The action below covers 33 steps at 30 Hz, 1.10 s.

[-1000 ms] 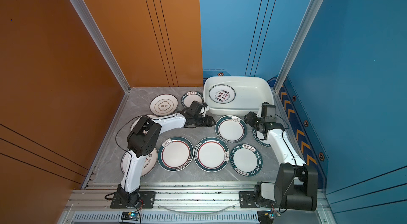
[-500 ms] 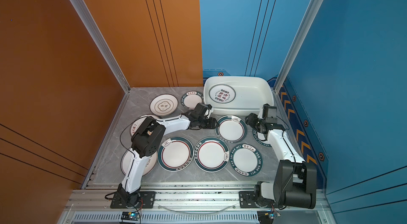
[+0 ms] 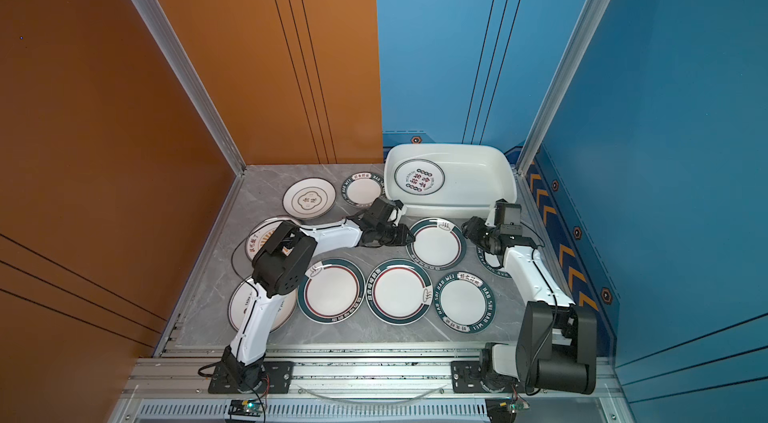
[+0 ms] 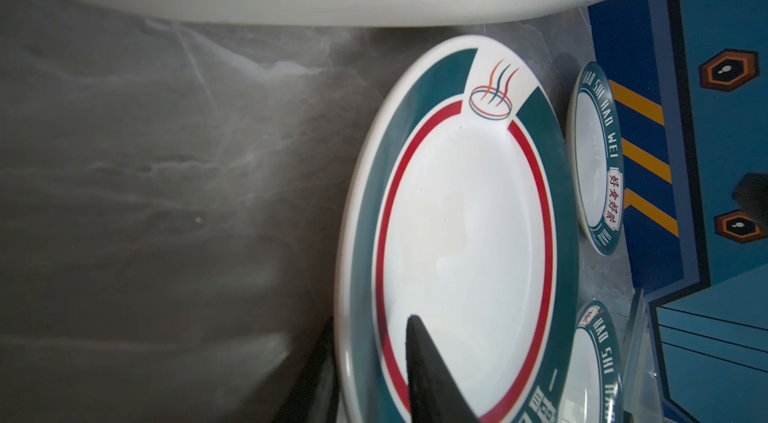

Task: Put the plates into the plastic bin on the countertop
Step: 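Grasp the edge of the steam-logo plate with the left gripper and tilt it up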

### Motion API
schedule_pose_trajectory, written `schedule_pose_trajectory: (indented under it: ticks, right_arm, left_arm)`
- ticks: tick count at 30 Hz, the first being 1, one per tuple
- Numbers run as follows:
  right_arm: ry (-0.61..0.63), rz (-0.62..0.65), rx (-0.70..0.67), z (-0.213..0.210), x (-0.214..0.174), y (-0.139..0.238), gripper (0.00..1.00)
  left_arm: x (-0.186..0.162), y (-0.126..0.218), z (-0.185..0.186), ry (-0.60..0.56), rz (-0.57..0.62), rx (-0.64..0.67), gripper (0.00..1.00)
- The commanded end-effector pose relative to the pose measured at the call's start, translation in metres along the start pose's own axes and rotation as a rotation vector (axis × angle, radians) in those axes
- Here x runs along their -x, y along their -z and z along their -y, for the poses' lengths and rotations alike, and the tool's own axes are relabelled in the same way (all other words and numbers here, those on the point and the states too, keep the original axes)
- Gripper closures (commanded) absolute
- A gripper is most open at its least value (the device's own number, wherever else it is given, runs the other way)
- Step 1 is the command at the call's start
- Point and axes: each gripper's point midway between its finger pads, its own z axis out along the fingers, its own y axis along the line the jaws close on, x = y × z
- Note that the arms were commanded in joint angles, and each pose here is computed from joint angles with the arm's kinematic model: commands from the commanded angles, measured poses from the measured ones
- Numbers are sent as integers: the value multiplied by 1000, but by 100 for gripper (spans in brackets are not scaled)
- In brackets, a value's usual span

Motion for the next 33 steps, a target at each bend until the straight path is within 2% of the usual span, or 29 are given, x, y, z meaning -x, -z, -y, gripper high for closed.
schedule_pose_trajectory:
  ticks: [1, 22, 33]
  right_arm:
    - [-6, -2, -1, 4, -3, 0, 42]
    - [-3, -19, -18, 10, -15, 5, 41]
    - [10, -27, 43, 0, -16, 10, 39]
  left_arm:
    - [-22, -12, -9, 27, -62, -1, 74]
    - [-13, 5, 2, 70, -29, -93, 97]
    - [11, 46, 8, 123, 34, -181, 100]
